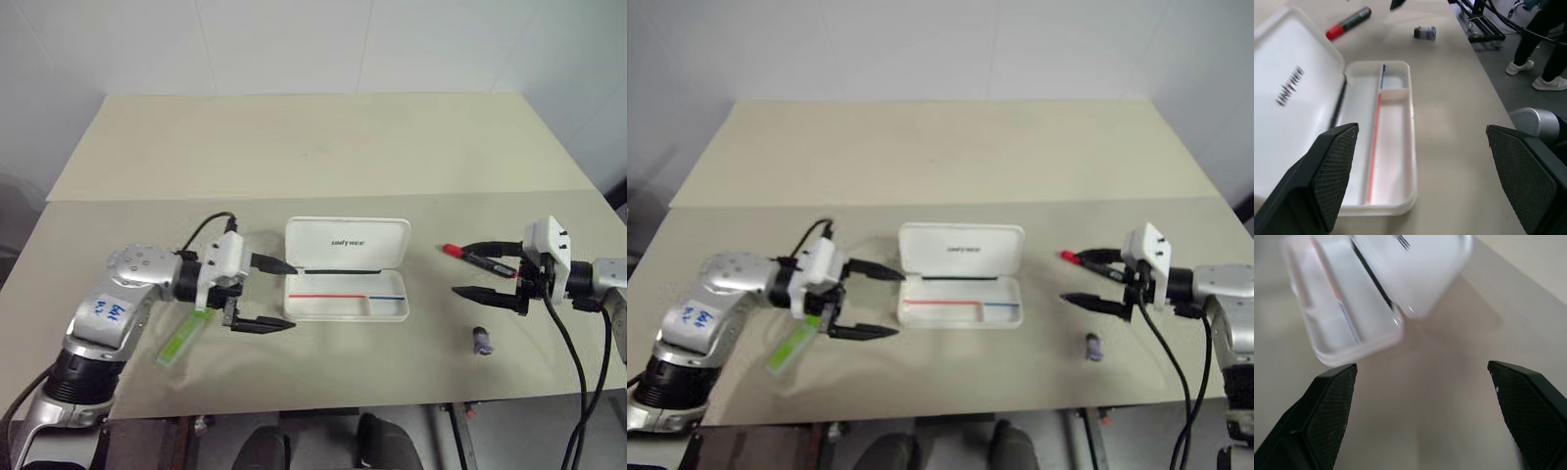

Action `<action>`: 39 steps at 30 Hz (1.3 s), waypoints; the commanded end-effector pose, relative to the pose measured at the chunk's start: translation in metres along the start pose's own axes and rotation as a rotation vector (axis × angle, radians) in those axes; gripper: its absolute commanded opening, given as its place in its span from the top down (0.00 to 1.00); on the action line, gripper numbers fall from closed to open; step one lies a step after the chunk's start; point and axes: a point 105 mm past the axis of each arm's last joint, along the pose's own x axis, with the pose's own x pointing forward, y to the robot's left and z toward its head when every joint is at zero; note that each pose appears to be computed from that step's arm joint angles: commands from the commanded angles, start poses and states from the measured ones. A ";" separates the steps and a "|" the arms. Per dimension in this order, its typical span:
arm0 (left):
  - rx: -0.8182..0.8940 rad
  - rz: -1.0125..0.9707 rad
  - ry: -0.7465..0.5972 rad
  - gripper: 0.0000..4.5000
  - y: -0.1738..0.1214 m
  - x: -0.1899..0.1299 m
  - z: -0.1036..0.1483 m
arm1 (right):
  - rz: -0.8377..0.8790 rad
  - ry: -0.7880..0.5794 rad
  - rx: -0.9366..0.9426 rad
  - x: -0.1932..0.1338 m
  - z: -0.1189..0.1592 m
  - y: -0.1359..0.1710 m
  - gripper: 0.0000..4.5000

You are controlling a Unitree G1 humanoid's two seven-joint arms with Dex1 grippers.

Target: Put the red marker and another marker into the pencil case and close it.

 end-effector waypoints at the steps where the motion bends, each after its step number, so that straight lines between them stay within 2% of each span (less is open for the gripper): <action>1: 0.061 0.033 -0.021 0.01 0.005 -0.016 0.013 | -0.039 0.040 -0.022 -0.007 -0.005 -0.015 0.00; 8: 0.086 0.127 -0.004 0.01 0.015 -0.033 0.014 | -0.143 0.129 0.046 0.000 -0.035 -0.044 0.00; 17: 0.097 0.164 0.007 0.01 0.014 -0.035 0.018 | -0.203 0.264 0.133 0.011 -0.062 -0.055 0.00; 20: 0.101 0.164 0.007 0.00 0.013 -0.033 0.019 | -0.178 0.314 0.147 0.017 -0.070 -0.051 0.20; 28: 0.092 0.172 0.013 0.00 0.006 -0.031 0.017 | -0.143 0.280 0.048 0.035 -0.060 -0.049 0.79; 32: 0.082 0.170 0.011 0.00 0.004 -0.027 0.013 | -0.166 0.236 -0.040 0.042 -0.047 -0.054 0.79; 39: 0.080 0.159 -0.002 0.00 0.007 -0.020 0.010 | -0.275 0.095 -0.174 0.037 -0.002 -0.073 0.79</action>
